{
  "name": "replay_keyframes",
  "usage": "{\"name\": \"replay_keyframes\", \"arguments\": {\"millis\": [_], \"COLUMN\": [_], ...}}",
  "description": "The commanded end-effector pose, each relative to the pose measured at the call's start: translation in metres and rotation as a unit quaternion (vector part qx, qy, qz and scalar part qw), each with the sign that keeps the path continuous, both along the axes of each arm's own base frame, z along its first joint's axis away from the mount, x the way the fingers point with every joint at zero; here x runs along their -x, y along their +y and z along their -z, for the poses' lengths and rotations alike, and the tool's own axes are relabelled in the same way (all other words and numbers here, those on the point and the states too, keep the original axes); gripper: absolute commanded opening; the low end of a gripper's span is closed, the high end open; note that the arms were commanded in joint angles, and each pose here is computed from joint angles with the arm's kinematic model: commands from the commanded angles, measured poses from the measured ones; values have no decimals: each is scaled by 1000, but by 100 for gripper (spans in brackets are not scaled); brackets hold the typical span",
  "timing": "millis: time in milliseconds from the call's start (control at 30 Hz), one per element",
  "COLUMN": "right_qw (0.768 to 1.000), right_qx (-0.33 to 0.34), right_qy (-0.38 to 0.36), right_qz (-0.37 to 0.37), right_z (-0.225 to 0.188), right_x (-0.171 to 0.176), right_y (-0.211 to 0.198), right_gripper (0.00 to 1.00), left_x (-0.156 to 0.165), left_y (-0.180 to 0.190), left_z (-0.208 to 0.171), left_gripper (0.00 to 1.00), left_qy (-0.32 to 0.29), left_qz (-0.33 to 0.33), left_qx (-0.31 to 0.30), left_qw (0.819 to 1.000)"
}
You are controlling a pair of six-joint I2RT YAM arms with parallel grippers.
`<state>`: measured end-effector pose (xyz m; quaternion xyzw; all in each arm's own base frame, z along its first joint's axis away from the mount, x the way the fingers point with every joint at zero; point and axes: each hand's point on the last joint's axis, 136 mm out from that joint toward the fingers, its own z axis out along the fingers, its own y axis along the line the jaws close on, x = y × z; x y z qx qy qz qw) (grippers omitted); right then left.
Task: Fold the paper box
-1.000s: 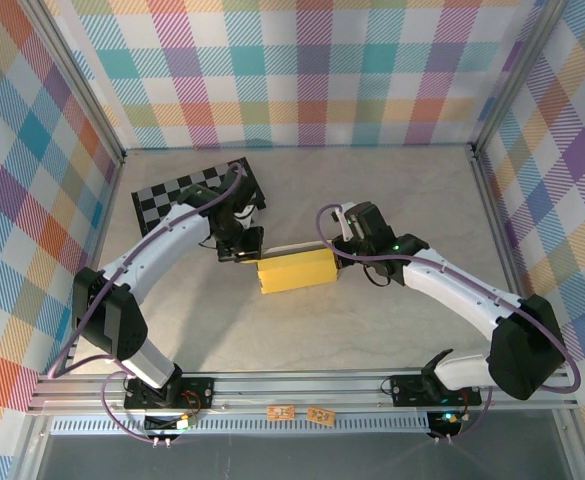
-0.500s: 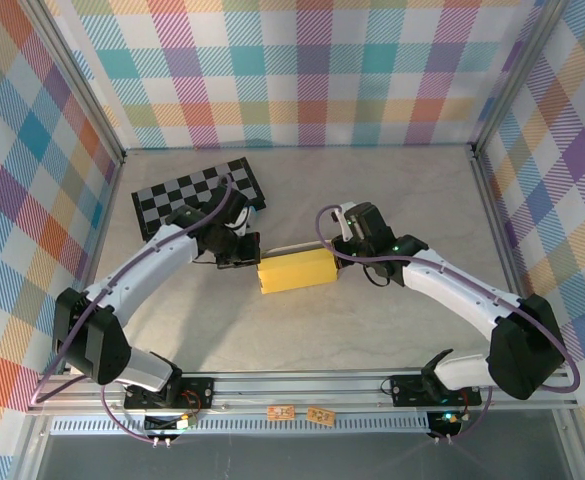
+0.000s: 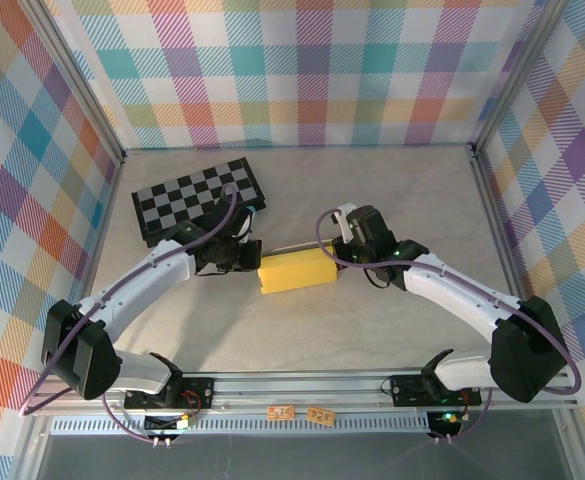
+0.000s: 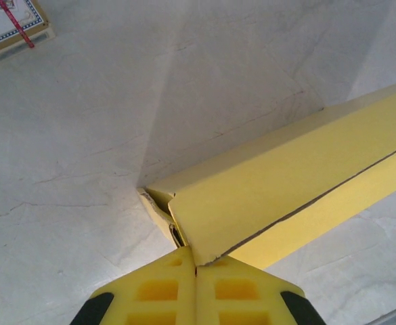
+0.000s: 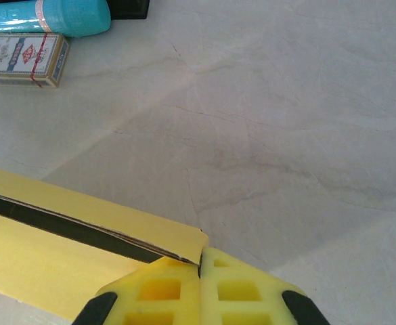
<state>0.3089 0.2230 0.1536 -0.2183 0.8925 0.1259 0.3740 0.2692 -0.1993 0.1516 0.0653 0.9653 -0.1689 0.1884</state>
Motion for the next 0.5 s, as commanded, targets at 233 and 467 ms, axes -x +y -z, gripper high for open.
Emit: {"name": "replay_keyframes", "arguments": {"millis": [233, 467], "right_qw": [997, 997], "right_qx": [37, 7], "right_qy": [69, 79], "right_qz": [-6, 2], "right_z": [35, 18], "right_x": [28, 34], "right_y": [-13, -10], "right_gripper": [0, 8], "left_x": [52, 51], "left_y": [24, 24], "left_z": [60, 62], "left_gripper": [0, 0], "left_qy": [56, 55], "left_qz": [23, 18], "left_qx": [-103, -109], "left_qw": [993, 992]}}
